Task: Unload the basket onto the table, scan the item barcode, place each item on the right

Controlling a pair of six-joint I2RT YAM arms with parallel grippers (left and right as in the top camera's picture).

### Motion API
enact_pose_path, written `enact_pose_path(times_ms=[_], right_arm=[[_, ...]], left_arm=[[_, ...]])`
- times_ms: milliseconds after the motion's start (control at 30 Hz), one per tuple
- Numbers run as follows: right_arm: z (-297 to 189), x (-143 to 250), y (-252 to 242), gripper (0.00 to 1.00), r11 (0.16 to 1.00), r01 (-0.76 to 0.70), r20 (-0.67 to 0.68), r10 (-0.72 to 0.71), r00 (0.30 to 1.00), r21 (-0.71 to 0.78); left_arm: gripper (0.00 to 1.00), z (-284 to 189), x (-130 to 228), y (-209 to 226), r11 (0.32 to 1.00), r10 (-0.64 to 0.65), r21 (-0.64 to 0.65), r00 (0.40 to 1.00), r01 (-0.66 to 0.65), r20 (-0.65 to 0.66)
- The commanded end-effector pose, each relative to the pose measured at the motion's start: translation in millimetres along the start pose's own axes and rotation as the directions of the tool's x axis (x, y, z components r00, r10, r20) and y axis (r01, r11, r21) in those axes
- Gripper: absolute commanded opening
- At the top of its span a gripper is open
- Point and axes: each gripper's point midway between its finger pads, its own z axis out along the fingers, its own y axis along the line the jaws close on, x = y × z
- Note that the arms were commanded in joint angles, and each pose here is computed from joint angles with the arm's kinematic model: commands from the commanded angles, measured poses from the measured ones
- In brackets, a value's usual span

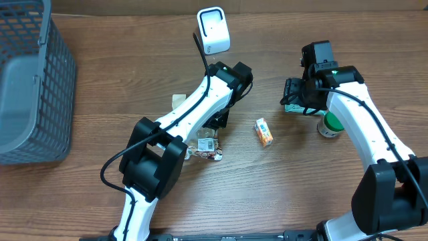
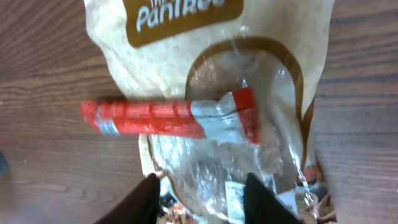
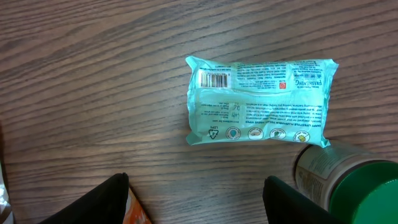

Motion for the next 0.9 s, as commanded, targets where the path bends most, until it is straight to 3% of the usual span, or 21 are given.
enact_pose_path(times_ms=[0,167,433,567,667,867], right_arm=[[-13,-8,-1,0.71,1.000,-0.013,0.039,0.013,0.999,-0.005],[-11,-4,1,0.71,1.000,-0.011,0.026,0.012,1.000,-0.015],[-18,8,46,0.71,0.961,0.070,-0.022,-0.078,0.997,-0.267],[-30,16,92,0.71,0.887,0.146,-0.003,-0.164,0.986,-0.437],[-35,25,123,0.71,0.847,0.256,0.049,-0.264,0.963,-0.467],[-41,70,211,0.71,0.655,0.549,0.196,-0.534,0.823,-0.519]], left_arm=[[0.41,-20,-8,-2,0.999,-0.002,0.046,1.000,0.001,0.024],[0.42,-45,-21,13,0.993,-0.093,0.075,0.994,0.089,0.052],[0.42,-70,-46,59,0.926,-0.300,0.246,0.954,0.288,0.012],[0.41,-51,-55,124,0.816,-0.513,0.267,0.855,0.513,-0.074],[0.42,-38,-51,156,0.762,-0.578,0.269,0.806,0.589,-0.127],[0.44,-17,-36,211,0.708,-0.642,0.231,0.745,0.667,-0.183]])
